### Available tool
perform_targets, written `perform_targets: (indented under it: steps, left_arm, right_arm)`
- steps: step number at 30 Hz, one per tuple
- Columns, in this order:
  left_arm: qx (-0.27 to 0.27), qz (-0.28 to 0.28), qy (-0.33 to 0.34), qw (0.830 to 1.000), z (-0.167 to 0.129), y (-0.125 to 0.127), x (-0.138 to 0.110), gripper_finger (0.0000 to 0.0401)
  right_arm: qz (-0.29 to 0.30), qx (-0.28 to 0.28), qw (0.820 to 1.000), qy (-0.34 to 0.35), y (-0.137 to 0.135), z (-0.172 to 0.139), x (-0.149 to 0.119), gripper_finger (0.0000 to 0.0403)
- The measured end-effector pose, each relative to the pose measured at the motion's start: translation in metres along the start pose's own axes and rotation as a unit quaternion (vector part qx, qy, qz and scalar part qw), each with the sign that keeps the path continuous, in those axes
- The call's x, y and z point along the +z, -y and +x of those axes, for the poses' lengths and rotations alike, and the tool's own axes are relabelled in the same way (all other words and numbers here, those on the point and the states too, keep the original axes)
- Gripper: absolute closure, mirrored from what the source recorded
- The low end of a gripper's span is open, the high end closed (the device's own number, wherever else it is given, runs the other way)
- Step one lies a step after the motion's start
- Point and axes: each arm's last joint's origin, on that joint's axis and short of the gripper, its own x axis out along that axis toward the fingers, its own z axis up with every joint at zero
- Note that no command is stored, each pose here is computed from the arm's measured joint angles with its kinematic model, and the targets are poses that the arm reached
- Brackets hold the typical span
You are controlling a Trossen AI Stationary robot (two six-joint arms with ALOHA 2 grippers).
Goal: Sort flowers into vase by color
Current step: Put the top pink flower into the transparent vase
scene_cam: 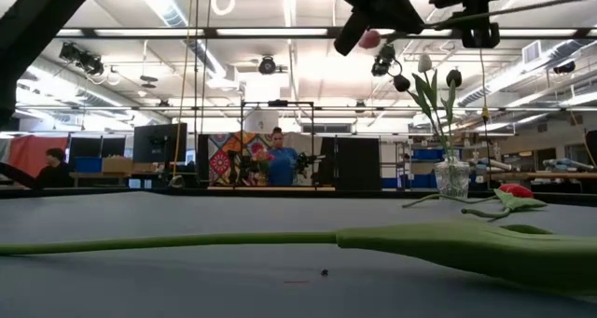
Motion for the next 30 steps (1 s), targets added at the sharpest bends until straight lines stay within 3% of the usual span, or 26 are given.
perform_targets:
  steps: [11,18,22,25,30]
  left_arm:
    - [0.016,0.006,-0.004,1.0,-0.002,-0.002,0.016,0.0383]
    - [0.03,0.005,0.0,1.0,-0.003,-0.005,0.021,0.0383]
    - [0.03,0.004,0.001,1.0,-0.003,-0.004,0.021,0.0383]
    - [0.028,-0.031,0.002,0.999,-0.002,-0.004,0.021,0.0383]
    - [0.027,-0.158,0.006,0.987,-0.002,-0.004,0.017,0.0351]
  right_arm:
    - [-0.011,-0.024,1.0,0.005,-0.004,0.004,-0.004,0.0281]
    - [-0.01,-0.024,1.0,0.003,-0.004,0.004,-0.004,0.0292]
    - [-0.017,-0.022,1.0,0.001,-0.005,0.005,-0.005,0.0336]
    - [-0.026,-0.028,0.999,0.004,-0.006,0.005,-0.006,0.0387]
    - [-0.031,-0.072,0.996,0.029,-0.003,0.004,-0.006,0.0395]
